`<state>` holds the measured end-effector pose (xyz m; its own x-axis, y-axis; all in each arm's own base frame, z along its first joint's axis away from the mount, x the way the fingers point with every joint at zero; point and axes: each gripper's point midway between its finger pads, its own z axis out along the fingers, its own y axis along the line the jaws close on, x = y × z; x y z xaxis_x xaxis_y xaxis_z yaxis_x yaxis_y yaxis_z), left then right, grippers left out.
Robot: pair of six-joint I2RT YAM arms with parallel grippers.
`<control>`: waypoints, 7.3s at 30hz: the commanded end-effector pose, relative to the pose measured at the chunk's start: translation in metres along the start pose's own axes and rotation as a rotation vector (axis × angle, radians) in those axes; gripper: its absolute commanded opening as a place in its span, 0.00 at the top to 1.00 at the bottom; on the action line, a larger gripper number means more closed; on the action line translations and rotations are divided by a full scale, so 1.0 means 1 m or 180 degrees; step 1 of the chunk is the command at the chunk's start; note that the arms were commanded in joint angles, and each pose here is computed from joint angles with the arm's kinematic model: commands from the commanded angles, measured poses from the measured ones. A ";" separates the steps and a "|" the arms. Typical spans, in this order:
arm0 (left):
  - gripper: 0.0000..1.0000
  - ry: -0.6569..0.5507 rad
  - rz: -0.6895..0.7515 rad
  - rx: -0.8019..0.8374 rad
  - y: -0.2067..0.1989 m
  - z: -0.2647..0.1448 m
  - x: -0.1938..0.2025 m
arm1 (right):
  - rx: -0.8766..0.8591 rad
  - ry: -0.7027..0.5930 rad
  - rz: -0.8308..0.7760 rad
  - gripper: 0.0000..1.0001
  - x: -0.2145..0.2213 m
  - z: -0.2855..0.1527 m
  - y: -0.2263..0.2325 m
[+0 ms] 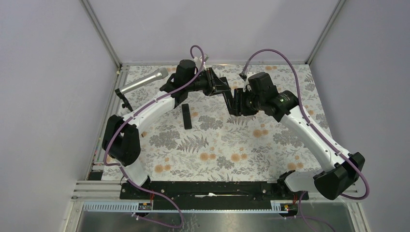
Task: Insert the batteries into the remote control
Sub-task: Load the battery cover into the remote control.
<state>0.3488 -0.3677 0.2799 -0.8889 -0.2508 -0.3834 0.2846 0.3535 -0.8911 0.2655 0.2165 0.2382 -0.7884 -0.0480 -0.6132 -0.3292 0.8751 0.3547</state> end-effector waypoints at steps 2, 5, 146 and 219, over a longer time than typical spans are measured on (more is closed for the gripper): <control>1.00 -0.0135 0.0081 0.0152 -0.020 -0.002 -0.013 | -0.0018 -0.0031 -0.0042 0.74 -0.008 -0.002 0.004; 1.00 -0.0097 0.0063 0.0153 -0.019 -0.002 -0.011 | -0.0049 0.0010 -0.0075 0.74 -0.007 0.001 0.005; 1.00 0.0095 -0.0569 0.0275 -0.009 -0.032 0.001 | -0.0550 0.0046 0.0267 0.01 -0.039 0.029 0.042; 1.00 -0.0799 -0.1985 0.1625 -0.131 -0.052 -0.065 | -0.0834 -0.1582 0.2461 0.69 -0.079 0.010 -0.009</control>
<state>0.3585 -0.3680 0.3342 -0.8335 -0.5010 0.2328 -0.2126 -0.0981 -0.9722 0.3449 0.2242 0.3203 -0.5235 0.7784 -0.3465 -0.0605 0.3716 0.9264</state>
